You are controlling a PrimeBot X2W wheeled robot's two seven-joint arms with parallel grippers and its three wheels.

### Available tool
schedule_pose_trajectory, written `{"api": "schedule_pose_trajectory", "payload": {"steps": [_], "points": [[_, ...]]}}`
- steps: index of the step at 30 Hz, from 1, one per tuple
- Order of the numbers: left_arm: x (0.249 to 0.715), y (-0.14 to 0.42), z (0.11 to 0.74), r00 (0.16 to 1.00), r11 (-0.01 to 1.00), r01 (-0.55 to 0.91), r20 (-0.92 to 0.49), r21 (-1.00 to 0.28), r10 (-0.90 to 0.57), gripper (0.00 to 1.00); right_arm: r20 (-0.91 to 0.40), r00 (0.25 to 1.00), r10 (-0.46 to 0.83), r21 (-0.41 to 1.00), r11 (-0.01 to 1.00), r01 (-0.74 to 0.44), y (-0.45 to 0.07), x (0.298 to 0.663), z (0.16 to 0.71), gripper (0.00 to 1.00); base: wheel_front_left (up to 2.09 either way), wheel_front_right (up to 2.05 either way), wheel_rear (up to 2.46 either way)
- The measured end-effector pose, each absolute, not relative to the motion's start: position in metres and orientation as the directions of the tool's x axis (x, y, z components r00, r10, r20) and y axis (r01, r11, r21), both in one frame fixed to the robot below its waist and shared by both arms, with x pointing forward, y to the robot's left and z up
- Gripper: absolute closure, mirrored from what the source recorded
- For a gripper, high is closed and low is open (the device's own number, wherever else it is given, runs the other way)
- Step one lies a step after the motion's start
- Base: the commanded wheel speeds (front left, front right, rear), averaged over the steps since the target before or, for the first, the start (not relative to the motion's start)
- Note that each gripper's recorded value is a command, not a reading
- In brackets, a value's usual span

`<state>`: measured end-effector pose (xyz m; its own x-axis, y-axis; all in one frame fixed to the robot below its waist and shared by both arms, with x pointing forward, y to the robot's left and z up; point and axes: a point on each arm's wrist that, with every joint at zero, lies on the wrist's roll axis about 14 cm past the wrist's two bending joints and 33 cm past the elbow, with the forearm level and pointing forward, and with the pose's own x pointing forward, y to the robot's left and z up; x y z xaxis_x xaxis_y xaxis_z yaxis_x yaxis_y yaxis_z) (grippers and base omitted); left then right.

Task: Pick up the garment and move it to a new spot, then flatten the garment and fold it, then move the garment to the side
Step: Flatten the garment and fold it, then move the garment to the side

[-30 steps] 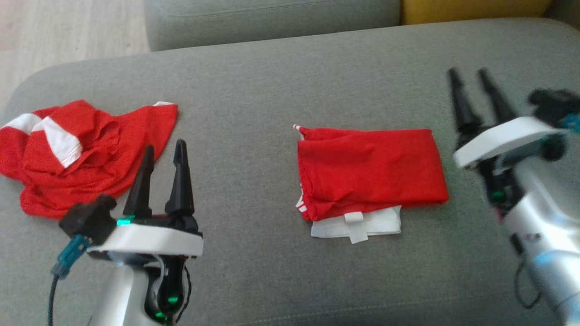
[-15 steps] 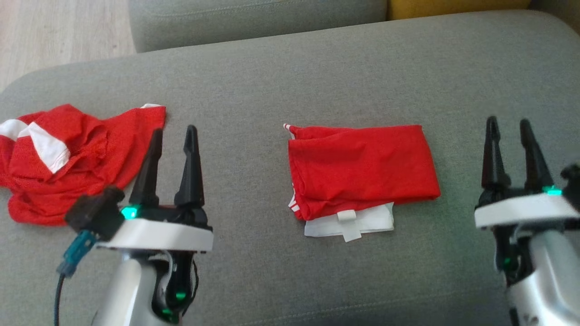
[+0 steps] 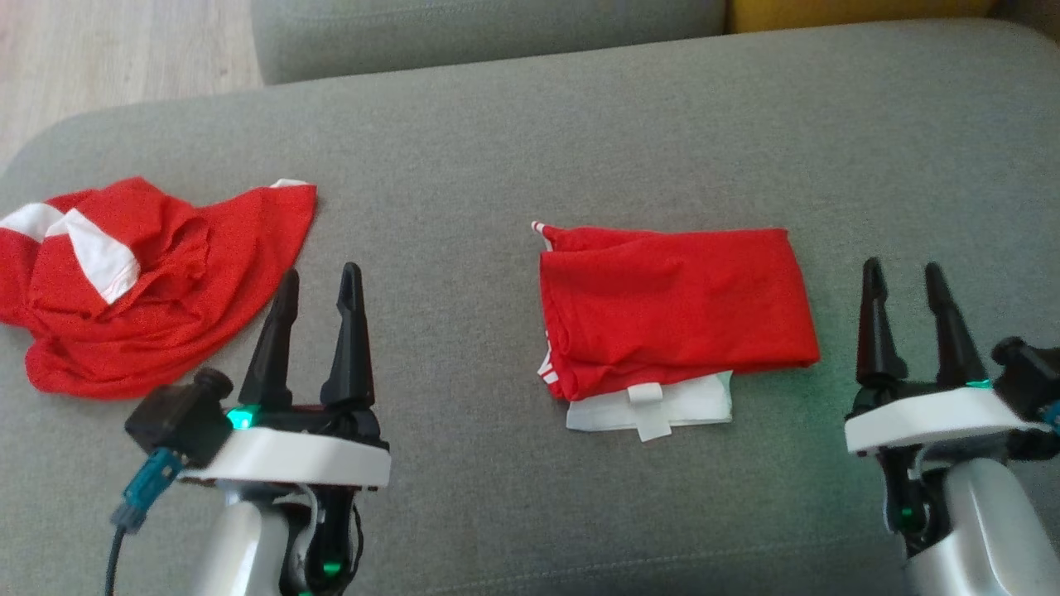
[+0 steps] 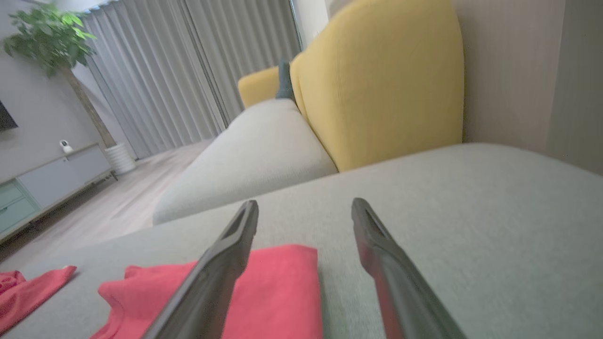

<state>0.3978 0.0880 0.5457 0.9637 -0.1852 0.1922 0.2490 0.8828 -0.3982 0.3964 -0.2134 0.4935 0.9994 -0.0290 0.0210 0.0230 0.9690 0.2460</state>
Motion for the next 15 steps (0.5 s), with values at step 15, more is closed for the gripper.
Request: {"api": "schedule_pose_trajectory", "payload": {"steps": [15], "points": [[0.417,0.094,0.514,0.976,0.891,0.215,0.115,-0.400,-0.183,0.00,-0.354,0.935,0.009,0.312,0.944,0.109,-0.195,0.424,0.395,0.00,0.00,0.00,0.00]]}}
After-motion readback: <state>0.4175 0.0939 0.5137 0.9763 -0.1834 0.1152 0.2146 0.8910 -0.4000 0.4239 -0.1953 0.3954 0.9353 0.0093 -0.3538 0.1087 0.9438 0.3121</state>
